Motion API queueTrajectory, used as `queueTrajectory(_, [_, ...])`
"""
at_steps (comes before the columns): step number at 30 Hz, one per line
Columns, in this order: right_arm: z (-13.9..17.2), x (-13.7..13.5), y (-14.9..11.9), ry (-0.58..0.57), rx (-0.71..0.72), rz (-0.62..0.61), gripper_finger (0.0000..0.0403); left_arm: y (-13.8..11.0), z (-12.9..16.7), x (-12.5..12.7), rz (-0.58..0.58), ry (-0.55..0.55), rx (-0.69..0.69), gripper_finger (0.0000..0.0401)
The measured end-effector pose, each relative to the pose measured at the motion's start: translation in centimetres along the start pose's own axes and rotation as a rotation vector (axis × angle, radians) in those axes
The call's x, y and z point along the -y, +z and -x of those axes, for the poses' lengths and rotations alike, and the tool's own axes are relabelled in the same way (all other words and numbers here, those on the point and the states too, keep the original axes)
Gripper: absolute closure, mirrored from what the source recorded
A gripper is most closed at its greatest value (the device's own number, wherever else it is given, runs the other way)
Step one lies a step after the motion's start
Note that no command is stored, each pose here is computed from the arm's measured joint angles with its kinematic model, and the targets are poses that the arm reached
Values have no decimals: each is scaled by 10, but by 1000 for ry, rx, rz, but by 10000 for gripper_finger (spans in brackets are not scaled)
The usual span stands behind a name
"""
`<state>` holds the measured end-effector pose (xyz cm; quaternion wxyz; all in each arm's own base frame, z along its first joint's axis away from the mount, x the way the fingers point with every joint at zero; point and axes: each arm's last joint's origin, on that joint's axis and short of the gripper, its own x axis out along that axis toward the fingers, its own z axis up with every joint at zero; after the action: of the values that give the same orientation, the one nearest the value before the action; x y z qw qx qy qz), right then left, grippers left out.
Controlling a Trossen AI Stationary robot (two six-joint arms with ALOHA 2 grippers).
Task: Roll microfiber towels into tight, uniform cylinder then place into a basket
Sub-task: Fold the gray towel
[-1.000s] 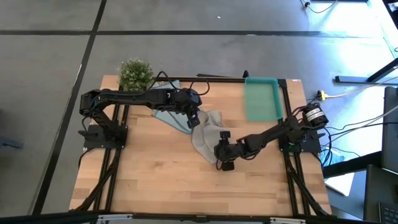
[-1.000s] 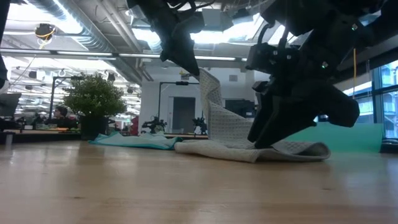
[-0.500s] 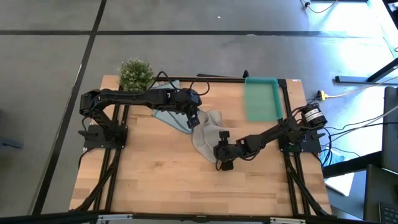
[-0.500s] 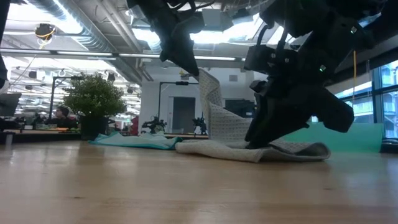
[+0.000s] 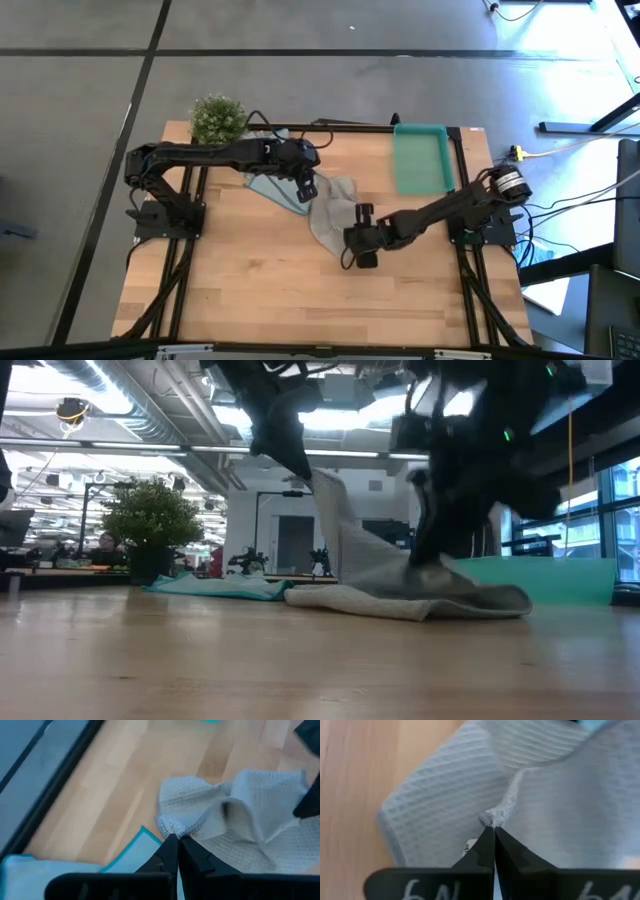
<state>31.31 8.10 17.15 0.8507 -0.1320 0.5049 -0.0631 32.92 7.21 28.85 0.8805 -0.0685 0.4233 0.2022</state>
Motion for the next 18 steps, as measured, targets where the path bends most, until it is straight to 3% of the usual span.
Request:
queueTrajectory(11, [75,54,26,-193,80,-96,401,8,56,-15,-83,101,-194,401])
queueTrajectory(15, [108,80,24,-303,116,-154,402,18,79,-21,-81,121,-205,401])
queueTrajectory(18, [131,101,20,-391,140,-183,402,28,97,-27,-76,196,-163,401])
